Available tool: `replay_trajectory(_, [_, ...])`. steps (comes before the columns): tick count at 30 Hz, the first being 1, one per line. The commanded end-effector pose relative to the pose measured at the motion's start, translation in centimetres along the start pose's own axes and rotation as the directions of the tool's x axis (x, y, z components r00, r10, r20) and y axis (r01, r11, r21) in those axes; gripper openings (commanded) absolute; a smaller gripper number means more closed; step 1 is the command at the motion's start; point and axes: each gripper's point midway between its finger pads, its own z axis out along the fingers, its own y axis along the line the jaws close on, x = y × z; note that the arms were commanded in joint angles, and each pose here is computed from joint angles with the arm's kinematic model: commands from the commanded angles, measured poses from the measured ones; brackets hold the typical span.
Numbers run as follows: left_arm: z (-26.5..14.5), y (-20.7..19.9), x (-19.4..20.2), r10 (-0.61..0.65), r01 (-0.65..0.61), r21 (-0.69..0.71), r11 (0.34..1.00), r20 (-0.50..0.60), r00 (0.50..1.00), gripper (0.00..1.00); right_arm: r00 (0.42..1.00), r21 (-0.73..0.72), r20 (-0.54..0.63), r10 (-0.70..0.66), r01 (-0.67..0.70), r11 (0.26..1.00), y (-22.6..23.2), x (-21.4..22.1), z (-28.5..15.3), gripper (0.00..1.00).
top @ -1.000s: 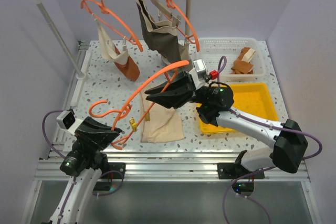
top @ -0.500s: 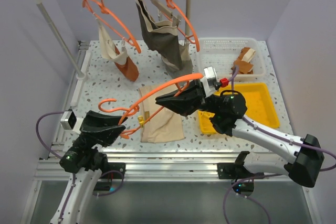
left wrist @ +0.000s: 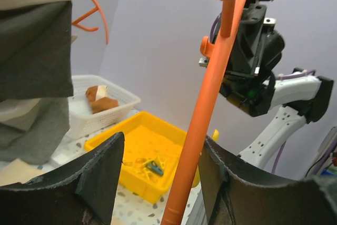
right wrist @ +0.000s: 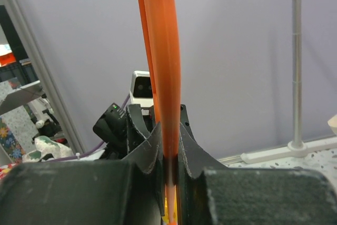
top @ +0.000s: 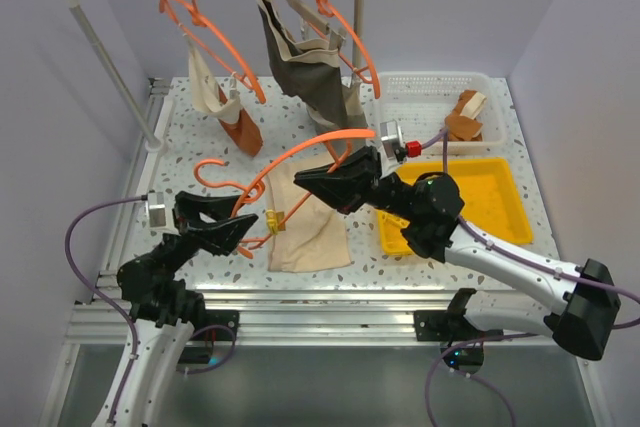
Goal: Clip the underwear to the hanger
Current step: Adjust the hanger.
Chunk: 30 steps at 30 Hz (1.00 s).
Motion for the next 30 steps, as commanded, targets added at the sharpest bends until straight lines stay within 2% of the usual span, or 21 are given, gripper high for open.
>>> replay_trajectory(1, [-0.1, 1.4, 0.8, 0.073, -0.077, -0.059, 0.995, -0.061, 0.995, 0.61, 0.997, 0.031, 0.068, -0.022, 0.020, 0.999, -0.4, -2.1, 0.8, 0.00])
replay_trajectory(11, [-0.8, 4.4, 2.5, 0.103, -0.124, -0.167, 0.978, -0.131, 0.986, 0.58, 0.993, 0.082, 0.115, -0.024, 0.014, 0.997, -1.3, -3.1, 1.1, 0.00])
replay_trajectory(17, [-1.1, 5.6, 3.1, 0.109, -0.144, -0.209, 0.967, -0.171, 0.979, 0.42, 0.996, 0.096, 0.092, -0.011, 0.002, 0.995, -1.8, -2.5, 1.4, 0.00])
replay_trajectory(20, [-1.4, 6.6, 3.1, 0.120, -0.166, -0.258, 0.952, -0.187, 0.975, 0.38, 0.997, 0.106, 0.080, 0.001, -0.010, 0.994, -2.0, -2.2, 1.4, 0.00])
replay_trajectory(22, [-1.5, 6.9, 2.9, 0.131, -0.184, -0.279, 0.943, -0.197, 0.972, 0.44, 0.998, 0.135, 0.063, 0.009, -0.017, 0.991, -2.5, -1.7, 1.2, 0.00])
replay_trajectory(23, [-1.6, 7.3, 3.0, 0.140, -0.197, -0.292, 0.936, -0.205, 0.969, 0.54, 0.999, 0.148, 0.052, 0.002, -0.010, 0.989, -2.8, -1.4, 1.1, 0.00])
replay_trajectory(28, [-1.7, 7.2, 2.5, 0.170, -0.223, -0.298, 0.928, -0.192, 0.966, 0.60, 1.000, 0.241, 0.019, -0.013, 0.008, 0.970, -4.8, 0.0, 0.3, 0.00])
replay_trajectory(30, [-1.8, 7.2, 2.2, 0.184, -0.238, -0.304, 0.922, -0.197, 0.963, 0.74, 0.999, 0.274, 0.021, -0.026, 0.019, 0.962, -5.5, 0.1, 0.0, 0.00])
